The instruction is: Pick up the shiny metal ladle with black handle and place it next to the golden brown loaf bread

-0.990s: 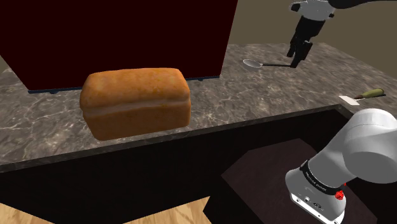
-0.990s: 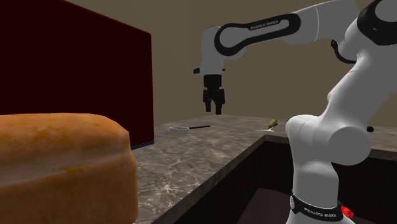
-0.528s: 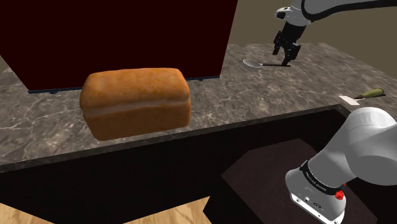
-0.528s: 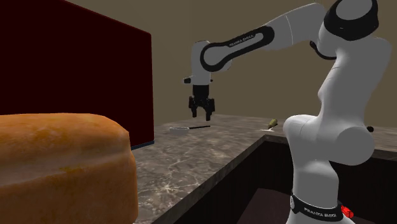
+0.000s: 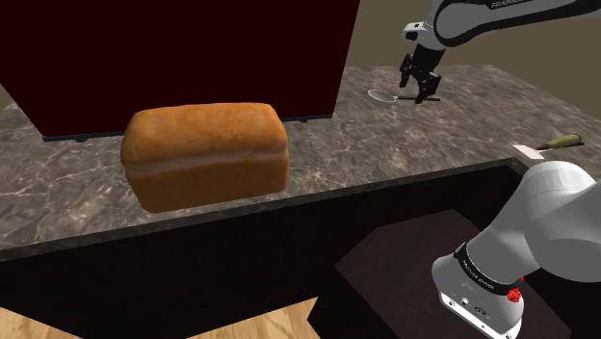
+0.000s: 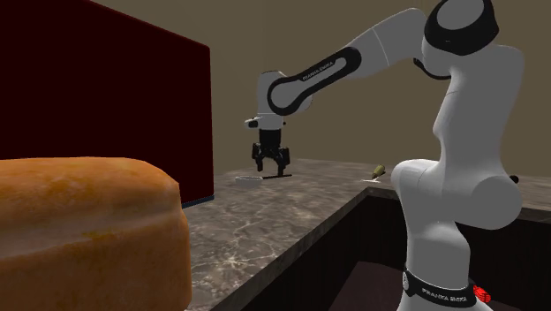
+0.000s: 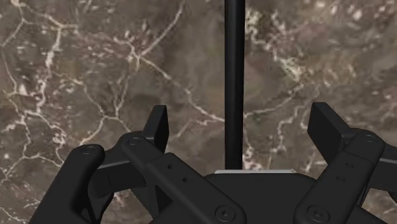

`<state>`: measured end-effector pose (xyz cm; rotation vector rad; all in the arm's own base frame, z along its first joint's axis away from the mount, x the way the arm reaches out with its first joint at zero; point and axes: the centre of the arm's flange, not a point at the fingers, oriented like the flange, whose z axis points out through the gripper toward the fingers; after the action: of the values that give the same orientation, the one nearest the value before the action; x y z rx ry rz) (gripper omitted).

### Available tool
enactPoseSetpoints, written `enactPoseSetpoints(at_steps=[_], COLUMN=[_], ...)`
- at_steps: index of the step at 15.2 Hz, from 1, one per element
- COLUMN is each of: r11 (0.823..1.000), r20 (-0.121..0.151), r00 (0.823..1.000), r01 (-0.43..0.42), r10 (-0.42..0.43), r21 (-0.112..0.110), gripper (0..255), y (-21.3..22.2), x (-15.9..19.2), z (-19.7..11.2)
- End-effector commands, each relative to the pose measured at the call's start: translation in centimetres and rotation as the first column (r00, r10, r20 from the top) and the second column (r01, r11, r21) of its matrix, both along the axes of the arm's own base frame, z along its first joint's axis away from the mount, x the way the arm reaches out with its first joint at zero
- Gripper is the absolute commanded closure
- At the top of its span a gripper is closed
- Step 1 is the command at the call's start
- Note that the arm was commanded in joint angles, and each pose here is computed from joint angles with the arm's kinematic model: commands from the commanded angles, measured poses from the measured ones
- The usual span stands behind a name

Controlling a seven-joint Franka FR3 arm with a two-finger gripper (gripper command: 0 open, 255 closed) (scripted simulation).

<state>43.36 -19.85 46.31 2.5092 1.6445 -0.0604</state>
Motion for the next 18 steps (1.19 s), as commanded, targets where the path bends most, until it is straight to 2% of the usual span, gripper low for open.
enactPoseSetpoints(at_steps=[1, 2, 10, 11, 18], r11=[1.000, 1.000, 1.000, 1.000, 1.000], r20=[0.001, 0.001, 0.001, 0.001, 0.000], r00=[1.000, 1.000, 1.000, 1.000, 1.000], r01=[-0.001, -0.001, -0.001, -0.001, -0.001], r10=[0.001, 0.001, 0.001, 0.001, 0.001], r21=[0.000, 0.000, 0.000, 0.000, 0.000], gripper=[0, 0, 0, 255, 255], y=[-0.18, -0.29, -0.29, -0.29, -0.36], x=[0.12, 0.15, 0.15, 0.15, 0.09], z=[-1.04, -1.86, -1.86, -1.86, -1.72])
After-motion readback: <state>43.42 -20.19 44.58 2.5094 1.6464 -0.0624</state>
